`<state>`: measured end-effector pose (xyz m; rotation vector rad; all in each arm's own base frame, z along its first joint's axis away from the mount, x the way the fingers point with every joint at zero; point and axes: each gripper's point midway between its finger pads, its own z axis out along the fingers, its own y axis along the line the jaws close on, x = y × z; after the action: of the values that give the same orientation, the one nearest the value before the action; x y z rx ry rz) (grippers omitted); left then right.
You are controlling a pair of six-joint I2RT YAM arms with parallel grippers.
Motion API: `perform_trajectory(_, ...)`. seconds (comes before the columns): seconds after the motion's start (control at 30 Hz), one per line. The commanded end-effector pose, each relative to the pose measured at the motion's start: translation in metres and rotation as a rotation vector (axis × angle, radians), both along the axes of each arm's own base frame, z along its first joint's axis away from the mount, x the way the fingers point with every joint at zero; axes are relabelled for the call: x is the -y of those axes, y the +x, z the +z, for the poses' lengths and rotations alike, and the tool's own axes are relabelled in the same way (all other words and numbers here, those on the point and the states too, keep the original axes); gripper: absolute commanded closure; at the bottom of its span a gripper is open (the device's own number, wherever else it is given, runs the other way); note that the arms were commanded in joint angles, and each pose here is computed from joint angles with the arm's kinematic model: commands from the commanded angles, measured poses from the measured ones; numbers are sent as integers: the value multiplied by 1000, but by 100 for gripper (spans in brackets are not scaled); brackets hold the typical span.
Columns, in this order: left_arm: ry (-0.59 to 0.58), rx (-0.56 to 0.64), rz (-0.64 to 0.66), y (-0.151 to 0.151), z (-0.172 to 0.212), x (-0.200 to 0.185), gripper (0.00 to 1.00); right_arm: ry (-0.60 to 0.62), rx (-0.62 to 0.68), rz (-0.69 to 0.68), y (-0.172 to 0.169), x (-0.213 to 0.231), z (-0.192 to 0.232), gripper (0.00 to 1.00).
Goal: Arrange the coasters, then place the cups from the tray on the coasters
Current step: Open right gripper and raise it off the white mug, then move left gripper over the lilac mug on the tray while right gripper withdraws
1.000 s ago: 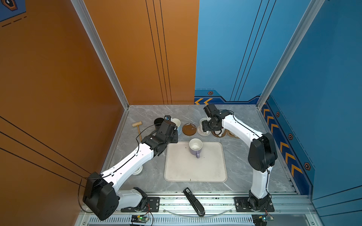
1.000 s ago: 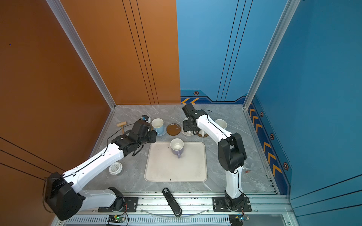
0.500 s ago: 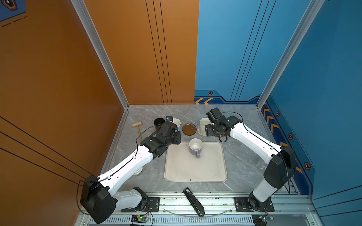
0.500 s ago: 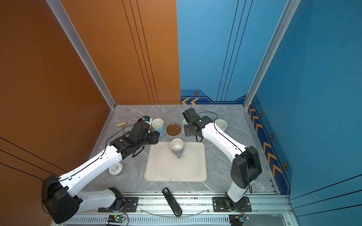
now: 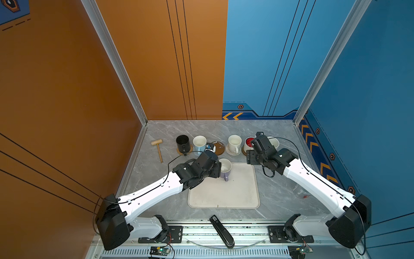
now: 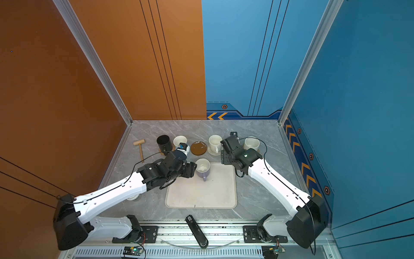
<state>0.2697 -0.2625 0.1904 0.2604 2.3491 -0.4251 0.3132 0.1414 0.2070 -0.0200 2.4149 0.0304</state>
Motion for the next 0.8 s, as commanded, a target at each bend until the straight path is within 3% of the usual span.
perform_trajectory(0.0, 19, -21, 6, -6, -3, 18, 32, 21, 44, -52, -8, 12, 0, 17)
perform_trajectory(0.3, 107, -119, 15, -13, -36, 54, 33, 69, 82, -85, -34, 37, -3, 14)
perform_trajectory(0.77, 162, -266, 146, -25, -83, 62, 43, 125, 79, -111, -47, 55, -18, 12)
